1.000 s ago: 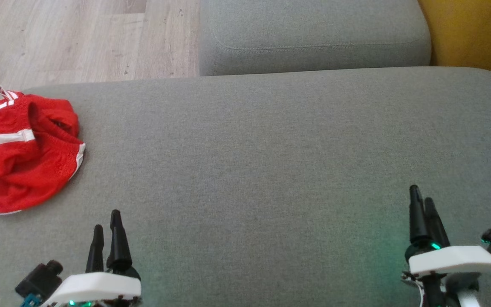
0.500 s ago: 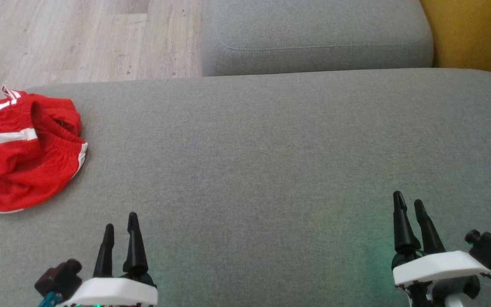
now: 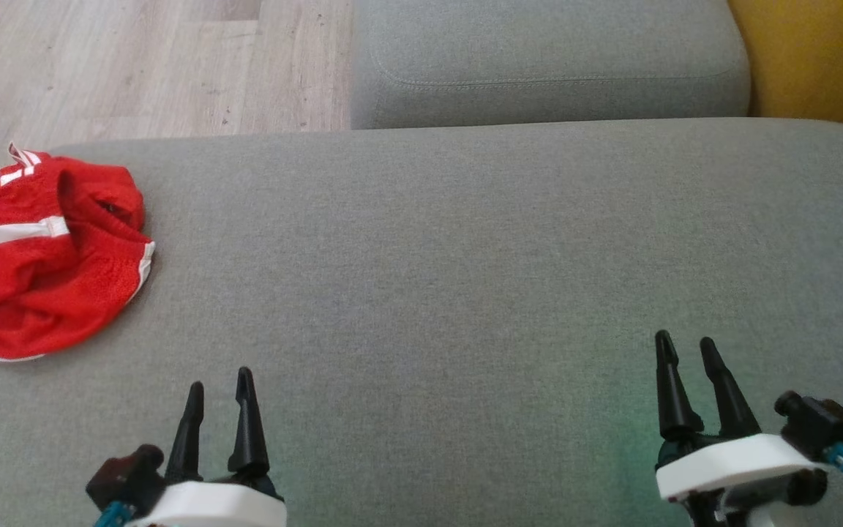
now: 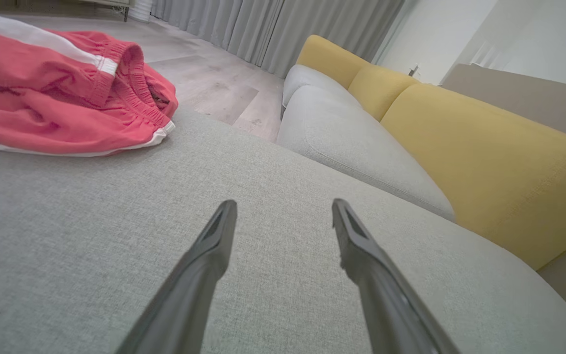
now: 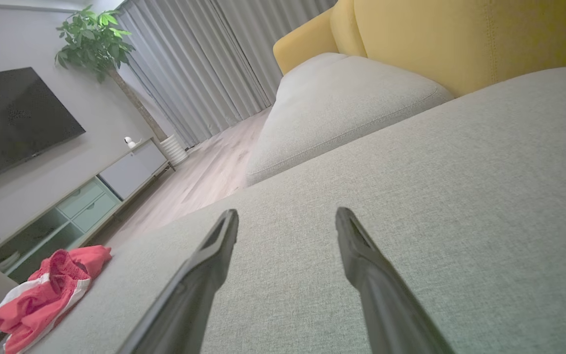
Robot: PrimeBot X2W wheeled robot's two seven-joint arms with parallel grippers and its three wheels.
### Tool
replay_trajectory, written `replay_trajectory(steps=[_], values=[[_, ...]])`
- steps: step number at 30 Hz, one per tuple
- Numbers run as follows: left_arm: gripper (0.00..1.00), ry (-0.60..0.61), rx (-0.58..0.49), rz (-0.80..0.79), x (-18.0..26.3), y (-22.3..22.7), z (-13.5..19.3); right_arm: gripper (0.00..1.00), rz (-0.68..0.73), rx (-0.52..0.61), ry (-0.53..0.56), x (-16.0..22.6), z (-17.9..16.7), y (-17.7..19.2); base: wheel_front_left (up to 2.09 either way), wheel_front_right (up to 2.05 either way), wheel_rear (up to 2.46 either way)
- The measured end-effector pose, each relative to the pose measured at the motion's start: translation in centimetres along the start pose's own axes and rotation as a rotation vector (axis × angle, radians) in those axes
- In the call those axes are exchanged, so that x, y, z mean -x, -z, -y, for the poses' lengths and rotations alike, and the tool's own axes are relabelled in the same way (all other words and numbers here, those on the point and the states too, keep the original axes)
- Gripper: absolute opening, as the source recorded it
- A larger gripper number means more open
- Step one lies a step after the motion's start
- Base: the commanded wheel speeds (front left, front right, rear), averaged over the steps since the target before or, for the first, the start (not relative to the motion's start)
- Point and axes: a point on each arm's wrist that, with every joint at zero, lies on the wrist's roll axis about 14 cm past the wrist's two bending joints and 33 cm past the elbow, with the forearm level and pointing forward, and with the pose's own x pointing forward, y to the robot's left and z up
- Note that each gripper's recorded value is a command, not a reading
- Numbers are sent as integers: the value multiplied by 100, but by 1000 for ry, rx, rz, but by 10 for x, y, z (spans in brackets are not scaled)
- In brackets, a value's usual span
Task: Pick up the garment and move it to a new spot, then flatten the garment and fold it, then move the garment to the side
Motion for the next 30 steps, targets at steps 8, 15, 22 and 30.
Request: replay_trajectory(steps=[8, 15, 22, 30], values=[[100, -6, -87, 8, 2, 1, -2, 100, 0, 98, -33, -1, -8, 2, 0, 0, 0], [100, -6, -156, 15, 3, 3, -3, 100, -1, 191, -73, -1, -17, 4, 0, 0, 0], [100, 11, -222, 8, 5, 8, 1, 100, 7, 279, -101, -1, -23, 5, 0, 0, 0], [100, 8, -294, 15, 6, 10, 0, 100, 15, 374, -139, -2, -31, 6, 0, 0, 0]])
